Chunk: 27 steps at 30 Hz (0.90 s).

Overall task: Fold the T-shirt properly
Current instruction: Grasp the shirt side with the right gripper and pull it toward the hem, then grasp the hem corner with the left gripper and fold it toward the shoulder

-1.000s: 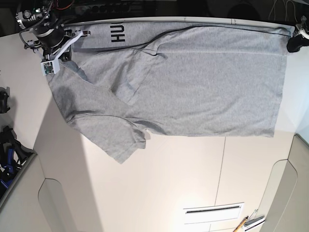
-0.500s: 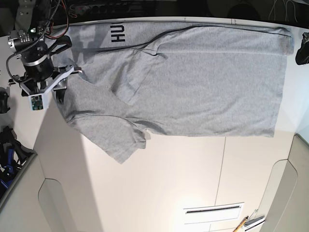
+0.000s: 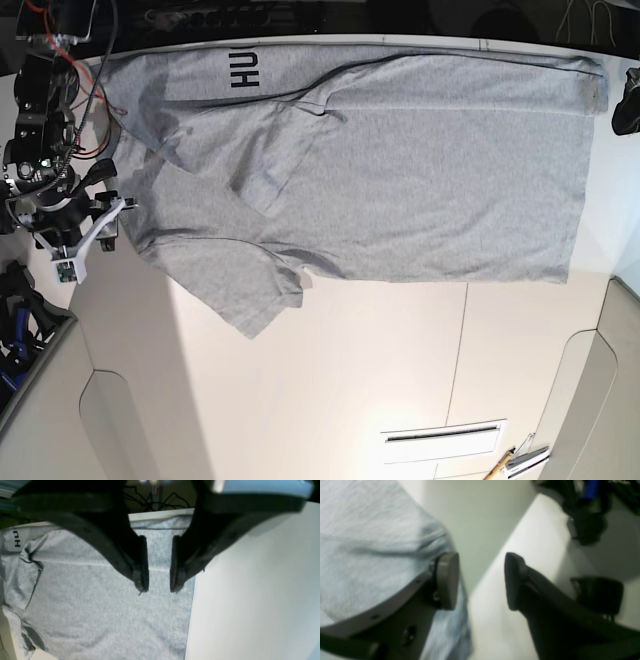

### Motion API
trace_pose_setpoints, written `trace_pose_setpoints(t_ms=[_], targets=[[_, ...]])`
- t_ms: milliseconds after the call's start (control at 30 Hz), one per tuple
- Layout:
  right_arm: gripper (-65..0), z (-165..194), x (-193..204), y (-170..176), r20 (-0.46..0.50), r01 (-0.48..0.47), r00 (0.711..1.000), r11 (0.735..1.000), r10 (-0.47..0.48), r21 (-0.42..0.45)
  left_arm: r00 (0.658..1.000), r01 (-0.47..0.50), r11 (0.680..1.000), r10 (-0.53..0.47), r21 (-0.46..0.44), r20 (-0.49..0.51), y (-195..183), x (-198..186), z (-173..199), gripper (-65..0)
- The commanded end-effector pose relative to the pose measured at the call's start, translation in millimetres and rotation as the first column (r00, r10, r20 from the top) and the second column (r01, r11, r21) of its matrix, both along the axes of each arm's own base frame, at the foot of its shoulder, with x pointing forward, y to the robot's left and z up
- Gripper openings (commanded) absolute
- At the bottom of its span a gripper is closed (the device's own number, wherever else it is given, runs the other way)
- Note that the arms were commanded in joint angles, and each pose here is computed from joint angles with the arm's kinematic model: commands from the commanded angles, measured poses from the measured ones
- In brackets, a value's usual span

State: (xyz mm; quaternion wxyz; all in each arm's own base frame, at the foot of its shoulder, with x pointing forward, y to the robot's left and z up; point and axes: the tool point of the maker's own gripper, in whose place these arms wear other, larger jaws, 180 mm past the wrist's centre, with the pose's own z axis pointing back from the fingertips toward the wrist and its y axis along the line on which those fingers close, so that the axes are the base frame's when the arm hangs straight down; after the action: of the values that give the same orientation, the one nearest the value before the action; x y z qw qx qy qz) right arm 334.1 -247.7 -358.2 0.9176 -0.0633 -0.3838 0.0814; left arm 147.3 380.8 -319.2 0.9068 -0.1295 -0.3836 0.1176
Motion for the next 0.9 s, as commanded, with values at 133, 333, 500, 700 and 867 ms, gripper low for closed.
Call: trace_pose_setpoints(t_ms=[133,333,500,700,867], targets=[[-34.4,-23.2,30.0,6.9,-0.088,-0.056,0.993,0.972,0.077,0.227,0.999,0.014,1.000,-0.015,0.015,0.040,2.0,7.5,13.0,-46.7],[-34.4,-44.9,33.1,36.7,-0.146,-0.076,0.975,0.869,0.167,0.489,0.999,0.014,1.000,-0.014,0.015,0.040,2.0,7.3,12.8,-46.7],[-34.4,-48.2,27.6,41.3,-0.159,-0.070,0.971,0.851,0.176,0.520,0.999,0.010,1.000,-0.011,0.016,0.051,2.6,8.9,14.5,-46.7],[-49.5,-50.4,24.3,41.3,-0.179,-0.066,0.967,0.854,0.183,0.517,0.996,0.003,0.999,-0.008,0.050,0.092,6.4,24.0,19.0,-46.6],[-65.0,-50.2,24.5,41.5,-0.178,-0.066,0.967,0.853,0.183,0.517,0.984,0.021,0.989,-0.047,0.149,0.172,4.3,66.8,23.7,-42.6]])
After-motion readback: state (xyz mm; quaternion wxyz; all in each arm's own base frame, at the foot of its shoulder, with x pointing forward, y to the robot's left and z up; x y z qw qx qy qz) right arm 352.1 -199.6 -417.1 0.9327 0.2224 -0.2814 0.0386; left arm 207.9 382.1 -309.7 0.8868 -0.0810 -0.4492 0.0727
